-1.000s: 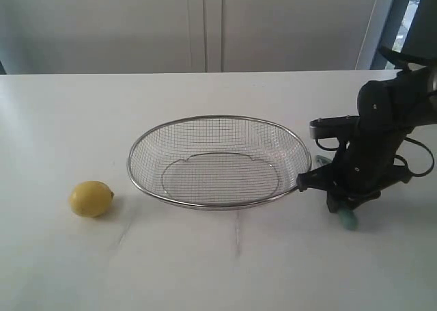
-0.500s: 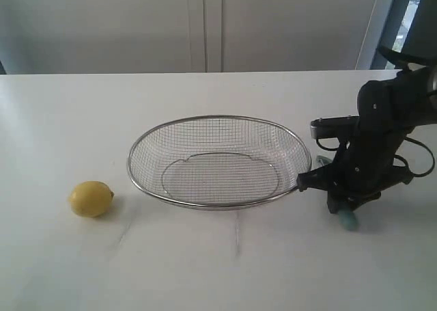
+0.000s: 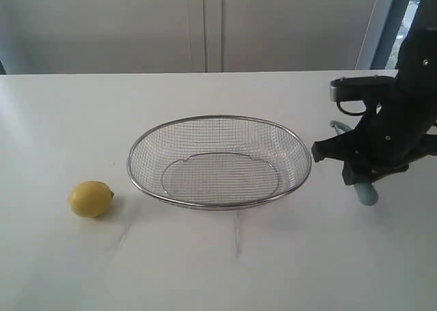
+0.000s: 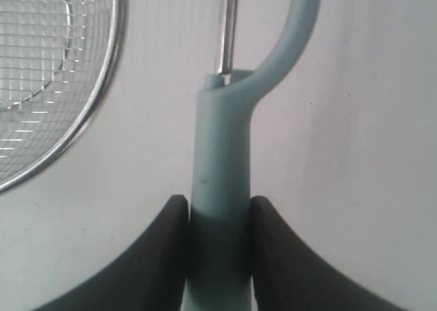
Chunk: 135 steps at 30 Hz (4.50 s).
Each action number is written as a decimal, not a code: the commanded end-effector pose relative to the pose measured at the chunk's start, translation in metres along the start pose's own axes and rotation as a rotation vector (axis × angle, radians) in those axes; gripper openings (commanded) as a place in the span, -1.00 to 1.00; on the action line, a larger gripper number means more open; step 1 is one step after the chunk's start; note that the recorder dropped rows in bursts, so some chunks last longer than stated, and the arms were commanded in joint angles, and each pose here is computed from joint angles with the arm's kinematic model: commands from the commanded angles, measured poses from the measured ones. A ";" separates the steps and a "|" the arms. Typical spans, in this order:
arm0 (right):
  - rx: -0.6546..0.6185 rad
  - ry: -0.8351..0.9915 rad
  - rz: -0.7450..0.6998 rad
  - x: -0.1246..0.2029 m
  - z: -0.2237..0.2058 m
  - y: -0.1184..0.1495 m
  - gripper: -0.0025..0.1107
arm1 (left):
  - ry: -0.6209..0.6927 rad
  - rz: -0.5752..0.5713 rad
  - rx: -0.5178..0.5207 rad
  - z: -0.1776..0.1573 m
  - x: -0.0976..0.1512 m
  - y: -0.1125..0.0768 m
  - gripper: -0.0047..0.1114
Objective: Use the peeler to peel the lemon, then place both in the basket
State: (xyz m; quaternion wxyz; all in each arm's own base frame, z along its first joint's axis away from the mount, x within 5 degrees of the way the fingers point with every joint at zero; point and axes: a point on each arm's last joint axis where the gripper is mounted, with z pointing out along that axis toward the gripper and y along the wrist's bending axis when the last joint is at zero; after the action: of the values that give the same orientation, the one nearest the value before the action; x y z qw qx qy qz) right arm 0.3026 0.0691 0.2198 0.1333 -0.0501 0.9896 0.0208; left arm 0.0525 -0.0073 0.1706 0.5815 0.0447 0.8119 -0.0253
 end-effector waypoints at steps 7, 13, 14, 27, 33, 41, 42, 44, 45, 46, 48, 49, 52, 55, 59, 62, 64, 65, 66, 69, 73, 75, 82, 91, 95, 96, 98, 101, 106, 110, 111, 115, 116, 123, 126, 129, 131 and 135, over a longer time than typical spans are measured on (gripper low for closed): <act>-0.002 -0.094 0.005 0.017 -0.060 -0.005 -0.96 | -0.001 -0.005 0.010 0.000 0.001 -0.001 -0.92; -0.069 -0.125 -0.037 0.029 -0.086 -0.001 -0.96 | -0.001 -0.005 0.010 0.000 0.001 -0.001 -0.92; -0.087 -0.141 -0.045 0.030 -0.091 0.001 -0.96 | -0.001 -0.005 0.010 0.000 0.001 -0.001 -0.92; -0.169 -0.247 -0.049 0.031 -0.108 0.007 -0.96 | -0.001 -0.005 0.010 0.000 0.001 -0.001 -0.92; -0.219 -0.382 -0.003 0.019 -0.112 0.011 -0.96 | -0.001 -0.005 0.010 0.000 0.001 -0.001 -0.92; -0.248 -0.406 0.022 0.017 -0.114 0.013 -0.96 | -0.001 -0.005 0.010 0.000 0.001 -0.001 -0.92; -0.248 -0.406 0.022 0.017 -0.114 0.013 -0.96 | -0.001 -0.005 0.010 0.000 0.001 -0.001 -0.92; -0.248 -0.397 0.020 0.018 -0.114 0.013 -0.96 | -0.001 -0.005 0.010 0.000 0.001 -0.001 -0.92; -0.248 -0.395 0.020 0.018 -0.113 0.013 -0.96 | -0.001 -0.005 0.010 0.000 0.001 -0.001 -0.92; -0.248 -0.393 0.019 0.018 -0.113 0.013 -0.96 | -0.001 -0.005 0.010 0.000 0.001 -0.001 -0.92; -0.248 -0.393 0.019 0.018 -0.113 0.013 -0.96 | -0.001 -0.005 0.010 0.000 0.001 -0.001 -0.92; -0.248 -0.393 0.019 0.018 -0.113 0.013 -0.96 | -0.001 -0.005 0.010 0.000 0.001 -0.001 -0.92; -0.248 -0.395 0.020 0.018 -0.113 0.013 -0.96 | -0.001 -0.005 0.010 0.000 0.001 -0.001 -0.92; -0.248 -0.397 0.020 0.018 -0.114 0.013 -0.96 | -0.001 -0.005 0.010 0.000 0.001 -0.001 -0.92; -0.243 -0.386 -0.010 0.019 -0.113 0.013 -0.96 | -0.001 -0.005 0.010 0.000 0.001 -0.001 -0.92; -0.243 -0.383 -0.011 0.019 -0.113 0.013 -0.96 | -0.001 -0.005 0.010 0.000 0.001 -0.001 -0.92; -0.243 -0.380 -0.011 0.020 -0.113 0.013 -0.96 | -0.001 -0.005 0.010 0.000 0.001 -0.001 -0.92; -0.243 -0.378 -0.011 0.020 -0.113 0.013 -0.96 | -0.001 -0.005 0.010 0.000 0.001 -0.001 -0.92; -0.243 -0.378 -0.011 0.020 -0.113 0.013 -0.96 | -0.001 -0.005 0.010 0.000 0.001 -0.001 -0.92; -0.243 -0.378 -0.011 0.020 -0.113 0.013 -0.96 | -0.025 -0.005 0.006 0.000 -0.001 0.000 -0.92; -0.243 -0.376 -0.012 0.020 -0.113 0.013 -0.96 | -0.174 -0.006 -0.021 -0.001 -0.014 0.002 -0.92; -0.243 -0.373 -0.012 0.020 -0.113 0.013 -0.96 | -0.279 -0.006 -0.040 -0.003 -0.024 0.004 -0.92; -0.245 -0.369 -0.011 0.021 -0.113 0.013 -0.96 | -0.474 -0.007 -0.076 -0.010 -0.040 0.007 -0.92; -0.259 -0.364 -0.003 0.021 -0.113 0.014 -0.96 | -0.474 -0.007 -0.076 -0.010 -0.040 0.007 -0.92; -0.265 -0.364 0.001 0.021 -0.113 0.015 -0.96 | -0.474 -0.007 -0.076 -0.010 -0.040 0.007 -0.92; -0.265 -0.361 0.001 0.021 -0.113 0.015 -0.96 | -0.474 -0.007 -0.076 -0.010 -0.040 0.007 -0.92; -0.267 -0.355 0.001 0.022 -0.113 0.015 -0.96 | -0.474 -0.007 -0.076 -0.010 -0.040 0.007 -0.92; -0.268 -0.353 0.000 0.022 -0.113 0.015 -0.96 | -0.474 -0.007 -0.076 -0.010 -0.040 0.007 -0.92; -0.268 -0.352 -0.003 0.022 -0.112 0.015 -0.96 | -0.474 -0.007 -0.076 -0.010 -0.040 0.007 -0.92; -0.266 -0.355 -0.014 0.022 -0.113 0.015 -0.96 | -0.490 -0.007 -0.079 -0.011 -0.041 0.007 -0.92; -0.266 -0.355 -0.014 0.022 -0.113 0.015 -0.96 | -0.500 -0.007 -0.081 -0.011 -0.042 0.007 -0.92; -0.265 -0.360 -0.013 0.022 -0.113 0.015 -0.96 | -0.502 -0.007 -0.081 -0.011 -0.042 0.007 -0.92; -0.265 -0.362 -0.013 0.021 -0.113 0.015 -0.96 | -0.502 -0.007 -0.081 -0.011 -0.042 0.007 -0.92; -0.264 -0.377 -0.010 0.020 -0.113 0.015 -0.96 | -0.588 -0.034 -0.089 -0.015 -0.049 0.009 -0.92; -0.271 -0.376 -0.006 0.020 -0.113 0.015 -0.96 | -0.686 -0.065 -0.094 -0.021 -0.056 0.010 -0.92; -0.270 -0.377 -0.009 0.020 -0.113 0.015 -0.96 | -0.781 -0.067 -0.108 -0.027 -0.062 0.011 -0.92; -0.270 -0.377 -0.009 0.020 -0.113 0.015 -0.96 | -0.838 -0.088 -0.107 -0.030 -0.066 0.012 -0.92; -0.269 -0.382 -0.017 0.020 -0.113 0.015 -0.96 | -0.853 -0.115 -0.102 -0.031 -0.066 0.013 -0.92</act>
State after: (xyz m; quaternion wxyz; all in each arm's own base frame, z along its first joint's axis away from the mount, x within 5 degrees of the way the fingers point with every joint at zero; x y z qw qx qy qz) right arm 0.2521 0.0782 0.3221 0.2984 -0.0669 0.9380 0.1630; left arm 0.0470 0.0043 0.2425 0.8567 -0.0310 0.5146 -0.0177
